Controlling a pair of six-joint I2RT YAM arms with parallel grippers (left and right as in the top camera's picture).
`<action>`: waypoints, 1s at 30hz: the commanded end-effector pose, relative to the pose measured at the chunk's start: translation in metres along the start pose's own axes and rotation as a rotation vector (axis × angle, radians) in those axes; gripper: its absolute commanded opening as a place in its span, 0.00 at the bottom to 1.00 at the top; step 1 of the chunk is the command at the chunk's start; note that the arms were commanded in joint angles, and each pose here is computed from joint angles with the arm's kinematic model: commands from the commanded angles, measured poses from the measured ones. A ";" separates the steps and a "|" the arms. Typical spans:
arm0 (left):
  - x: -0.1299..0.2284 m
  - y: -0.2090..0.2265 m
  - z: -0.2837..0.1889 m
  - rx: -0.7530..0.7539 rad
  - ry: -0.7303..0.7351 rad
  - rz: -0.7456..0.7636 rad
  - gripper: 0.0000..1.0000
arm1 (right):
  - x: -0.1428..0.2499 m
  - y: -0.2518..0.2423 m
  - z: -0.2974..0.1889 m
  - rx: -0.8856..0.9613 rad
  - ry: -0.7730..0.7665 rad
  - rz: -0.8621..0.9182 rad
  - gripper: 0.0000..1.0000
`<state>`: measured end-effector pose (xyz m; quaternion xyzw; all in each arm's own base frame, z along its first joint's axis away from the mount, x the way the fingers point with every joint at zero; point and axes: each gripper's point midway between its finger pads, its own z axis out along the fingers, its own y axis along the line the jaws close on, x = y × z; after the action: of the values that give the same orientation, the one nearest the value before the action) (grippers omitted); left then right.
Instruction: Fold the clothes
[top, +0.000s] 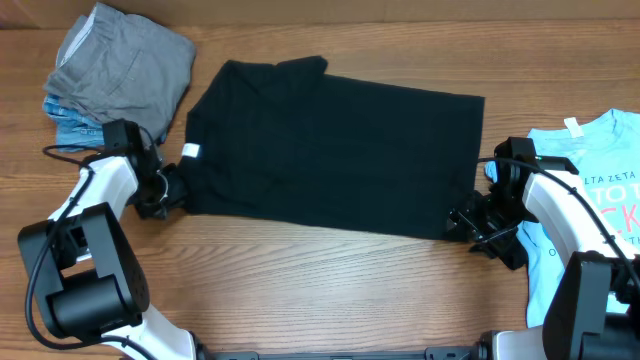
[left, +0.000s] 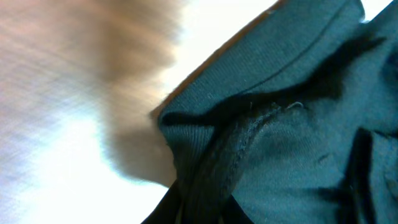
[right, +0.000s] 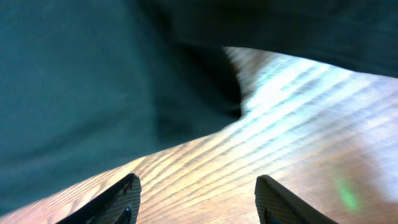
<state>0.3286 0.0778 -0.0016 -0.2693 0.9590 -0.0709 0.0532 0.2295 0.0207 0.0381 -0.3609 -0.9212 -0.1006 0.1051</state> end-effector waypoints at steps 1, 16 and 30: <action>0.010 0.044 -0.005 -0.154 0.020 -0.045 0.13 | -0.004 -0.009 0.004 0.045 -0.026 0.045 0.63; 0.053 0.068 -0.020 -0.264 0.177 -0.097 0.09 | -0.002 0.010 0.052 -0.168 -0.022 0.054 0.32; 0.075 0.088 -0.033 -0.387 0.259 -0.121 0.08 | -0.003 -0.041 0.011 0.152 -0.108 0.062 0.16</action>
<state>0.2219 0.1067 0.0059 -0.3042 0.9425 0.0478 -0.1301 0.1953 0.0090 0.0109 -0.3858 -0.9134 -0.0471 0.1214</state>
